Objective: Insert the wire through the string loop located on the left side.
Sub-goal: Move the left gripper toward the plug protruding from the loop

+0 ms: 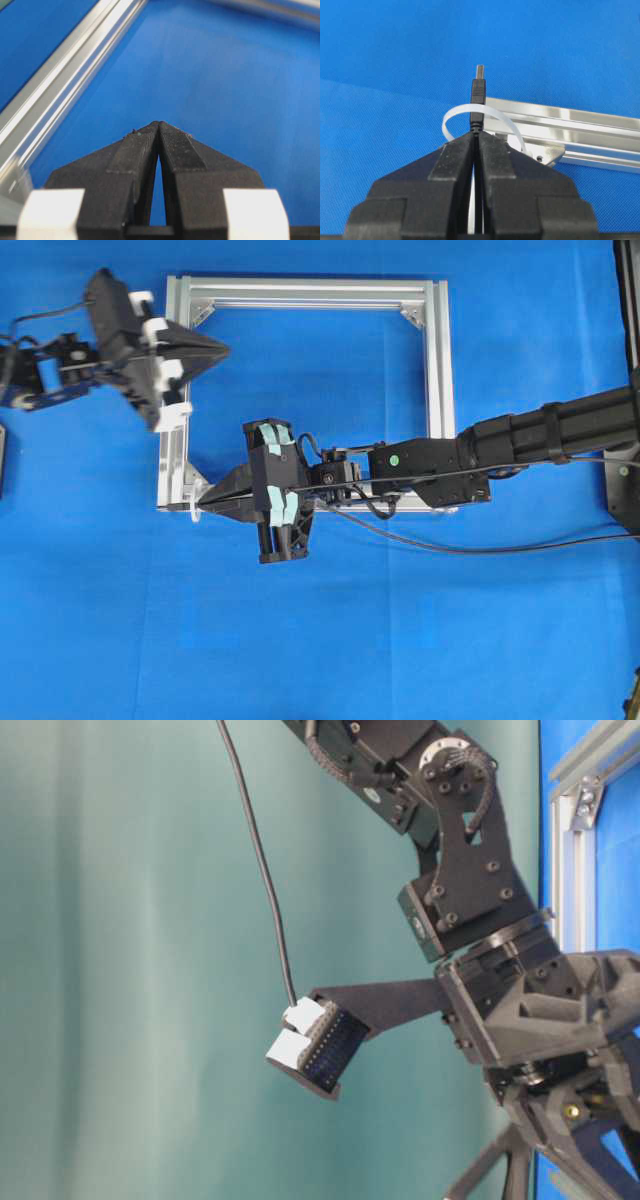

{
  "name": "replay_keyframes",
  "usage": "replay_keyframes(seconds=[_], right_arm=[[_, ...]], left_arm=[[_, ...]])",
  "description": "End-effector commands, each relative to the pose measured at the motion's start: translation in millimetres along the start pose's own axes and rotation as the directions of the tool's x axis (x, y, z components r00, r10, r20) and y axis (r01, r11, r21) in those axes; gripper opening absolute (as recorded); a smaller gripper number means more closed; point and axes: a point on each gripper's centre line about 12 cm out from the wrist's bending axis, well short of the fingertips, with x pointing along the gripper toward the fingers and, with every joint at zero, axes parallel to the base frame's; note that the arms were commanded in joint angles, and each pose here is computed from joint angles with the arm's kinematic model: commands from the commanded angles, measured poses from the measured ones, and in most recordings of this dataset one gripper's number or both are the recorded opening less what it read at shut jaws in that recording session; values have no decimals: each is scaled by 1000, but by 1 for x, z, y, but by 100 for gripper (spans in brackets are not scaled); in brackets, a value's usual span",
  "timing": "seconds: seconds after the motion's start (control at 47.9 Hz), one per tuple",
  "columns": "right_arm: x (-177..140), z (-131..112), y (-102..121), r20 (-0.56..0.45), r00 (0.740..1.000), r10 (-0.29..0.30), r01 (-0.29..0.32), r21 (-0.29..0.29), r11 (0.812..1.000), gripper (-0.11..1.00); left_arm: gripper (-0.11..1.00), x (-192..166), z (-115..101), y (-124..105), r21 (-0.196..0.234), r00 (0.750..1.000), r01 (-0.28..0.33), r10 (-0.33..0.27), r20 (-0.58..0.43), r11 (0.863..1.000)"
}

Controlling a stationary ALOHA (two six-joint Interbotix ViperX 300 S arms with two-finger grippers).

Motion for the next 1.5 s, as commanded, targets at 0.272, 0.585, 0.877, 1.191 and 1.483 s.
replay_keyframes(seconds=[0.272, 0.585, 0.877, 1.191, 1.483], right_arm=[[-2, 17, 0, 41, 999, 2, -2, -1, 1000, 2], [-2, 17, 0, 44, 999, 2, -2, -1, 1000, 2], [-2, 17, 0, 44, 999, 2, -2, -1, 1000, 2], [-2, 18, 0, 46, 999, 2, -2, 0, 1000, 2], [-2, 18, 0, 46, 999, 2, -2, 0, 1000, 2]], left_arm=[[0, -47, -6, 16, -13, 999, -45, 45, 27, 999], [0, -50, -7, 17, -22, 998, -49, 50, 24, 999], [0, -60, -11, -31, 4, 989, 146, -146, 23, 989], [0, -80, -13, -83, 86, 931, 360, -363, 23, 929], [0, -91, -16, -109, 131, 882, 467, -472, 5, 874]])
